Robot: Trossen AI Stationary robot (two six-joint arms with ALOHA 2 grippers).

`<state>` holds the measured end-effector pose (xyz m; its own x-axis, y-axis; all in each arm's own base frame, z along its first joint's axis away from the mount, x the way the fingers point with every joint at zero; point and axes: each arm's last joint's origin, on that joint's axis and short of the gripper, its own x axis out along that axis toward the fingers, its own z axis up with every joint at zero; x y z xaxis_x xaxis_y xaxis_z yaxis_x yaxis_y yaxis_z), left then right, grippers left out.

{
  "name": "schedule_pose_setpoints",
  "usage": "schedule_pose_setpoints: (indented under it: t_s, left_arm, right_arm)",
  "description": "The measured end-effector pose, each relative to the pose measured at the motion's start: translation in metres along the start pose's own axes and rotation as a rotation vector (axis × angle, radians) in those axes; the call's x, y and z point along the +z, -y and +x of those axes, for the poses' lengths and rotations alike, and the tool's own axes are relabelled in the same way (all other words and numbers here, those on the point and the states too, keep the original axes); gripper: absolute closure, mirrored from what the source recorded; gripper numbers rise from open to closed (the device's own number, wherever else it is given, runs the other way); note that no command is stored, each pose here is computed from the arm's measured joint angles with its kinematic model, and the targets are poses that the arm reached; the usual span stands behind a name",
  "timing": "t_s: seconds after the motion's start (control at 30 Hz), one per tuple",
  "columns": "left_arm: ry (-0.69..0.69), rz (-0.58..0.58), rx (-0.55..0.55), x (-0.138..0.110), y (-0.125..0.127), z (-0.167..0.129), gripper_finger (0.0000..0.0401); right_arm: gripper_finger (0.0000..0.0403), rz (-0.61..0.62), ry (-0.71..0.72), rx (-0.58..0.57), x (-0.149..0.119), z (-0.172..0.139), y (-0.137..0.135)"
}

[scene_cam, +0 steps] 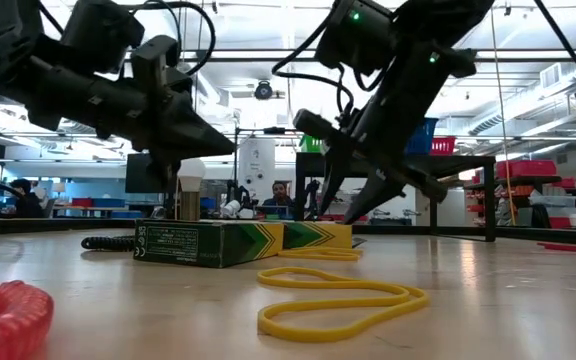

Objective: Pick & Place Office Desk Supplies
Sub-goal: Put the yellow crayon box into the blue bin

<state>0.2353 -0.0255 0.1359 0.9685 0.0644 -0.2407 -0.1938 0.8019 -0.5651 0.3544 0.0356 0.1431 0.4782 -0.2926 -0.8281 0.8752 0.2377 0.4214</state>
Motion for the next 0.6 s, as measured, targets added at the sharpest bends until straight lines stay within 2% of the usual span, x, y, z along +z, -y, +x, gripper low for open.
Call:
schedule_pose_setpoints:
  t_s: [0.23, 0.37, 0.6]
  left_arm:
    - [0.031, -0.032, -0.006, 0.002, 0.0003, -0.002, 0.0394]
    - [0.013, -0.044, -0.047, 0.0023, 0.0026, -0.0024, 0.0394]
    - [-0.012, -0.031, -0.07, 0.0012, 0.0032, -0.0024, 0.0393]
  right_arm:
    - [0.0282, -0.014, 0.006, 0.006, -0.0011, 0.0075, -0.0005]
    - [0.0296, -0.011, 0.019, -0.002, -0.0006, 0.0073, 0.0003]
    - [0.0259, -0.009, 0.021, -0.004, 0.0, 0.0057, 0.0005]
